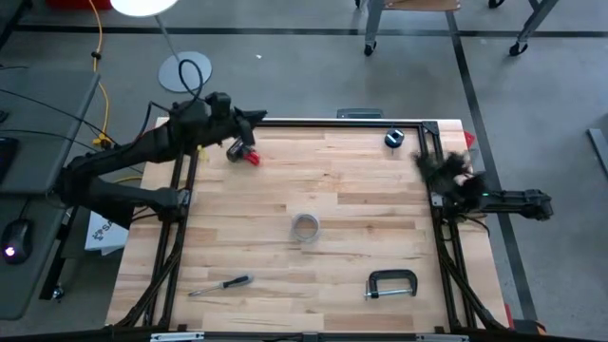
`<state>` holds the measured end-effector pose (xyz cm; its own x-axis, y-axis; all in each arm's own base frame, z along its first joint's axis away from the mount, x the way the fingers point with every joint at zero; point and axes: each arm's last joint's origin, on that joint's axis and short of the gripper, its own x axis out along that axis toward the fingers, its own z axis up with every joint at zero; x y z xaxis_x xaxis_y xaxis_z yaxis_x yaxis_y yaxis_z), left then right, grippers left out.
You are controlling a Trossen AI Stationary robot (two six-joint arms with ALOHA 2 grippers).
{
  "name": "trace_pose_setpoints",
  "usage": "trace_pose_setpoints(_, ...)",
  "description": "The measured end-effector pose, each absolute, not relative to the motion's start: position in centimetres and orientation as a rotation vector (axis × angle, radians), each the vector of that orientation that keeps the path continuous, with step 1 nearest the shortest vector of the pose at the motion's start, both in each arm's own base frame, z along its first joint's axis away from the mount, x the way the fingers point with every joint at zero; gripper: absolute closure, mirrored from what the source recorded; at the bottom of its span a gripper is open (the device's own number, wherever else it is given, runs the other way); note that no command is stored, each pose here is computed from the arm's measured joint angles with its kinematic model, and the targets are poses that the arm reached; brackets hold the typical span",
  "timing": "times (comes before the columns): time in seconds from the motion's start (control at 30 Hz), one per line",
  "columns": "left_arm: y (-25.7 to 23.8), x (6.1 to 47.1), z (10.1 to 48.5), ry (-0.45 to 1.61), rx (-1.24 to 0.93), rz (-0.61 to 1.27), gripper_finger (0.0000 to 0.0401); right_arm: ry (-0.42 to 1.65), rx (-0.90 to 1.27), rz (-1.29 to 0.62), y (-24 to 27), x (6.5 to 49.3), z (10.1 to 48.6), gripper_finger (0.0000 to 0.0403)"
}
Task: Coil cords
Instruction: Uncoil the blue wire from the spool
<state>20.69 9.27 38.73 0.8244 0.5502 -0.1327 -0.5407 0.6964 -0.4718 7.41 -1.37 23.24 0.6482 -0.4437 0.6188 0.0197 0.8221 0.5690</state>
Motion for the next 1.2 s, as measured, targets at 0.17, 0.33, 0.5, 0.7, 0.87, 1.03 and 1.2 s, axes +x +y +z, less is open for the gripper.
trace_pose_setpoints(0.17,15.0,21.1,37.0,0.025,-0.595,0.482,0.04,-0.888,0.345,-0.313,-1.3,8.1,27.3,0.0402)
trace_pose_setpoints(0.33,20.3,22.3,34.6,0.018,-0.72,0.261,0.04,-0.643,0.311,-0.47,-2.3,13.4,32.4,0.0402)
trace_pose_setpoints(0.5,21.9,21.7,33.9,0.042,-0.741,0.173,0.04,-0.219,0.424,-0.842,-5.4,18.2,33.9,0.0402)
trace_pose_setpoints(0.7,21.1,20.8,34.6,0.05,-0.705,0.153,0.0401,0.401,0.622,-0.962,-10.3,19.0,34.5,0.0379)
trace_pose_setpoints(0.87,20.4,20.3,35.3,0.045,-0.675,0.15,0.0401,0.688,0.56,-0.962,-15.2,20.5,33.9,0.0296)
trace_pose_setpoints(1.03,20.1,20.1,35.7,0.029,-0.72,0.145,0.0401,1.005,0.684,-1.0,-20.0,20.9,30.2,0.0197)
trace_pose_setpoints(1.2,19.9,19.9,36.1,0.017,-0.736,0.143,0.0401,1.253,0.804,-1.1,-23.7,20.0,26.0,0.0144)
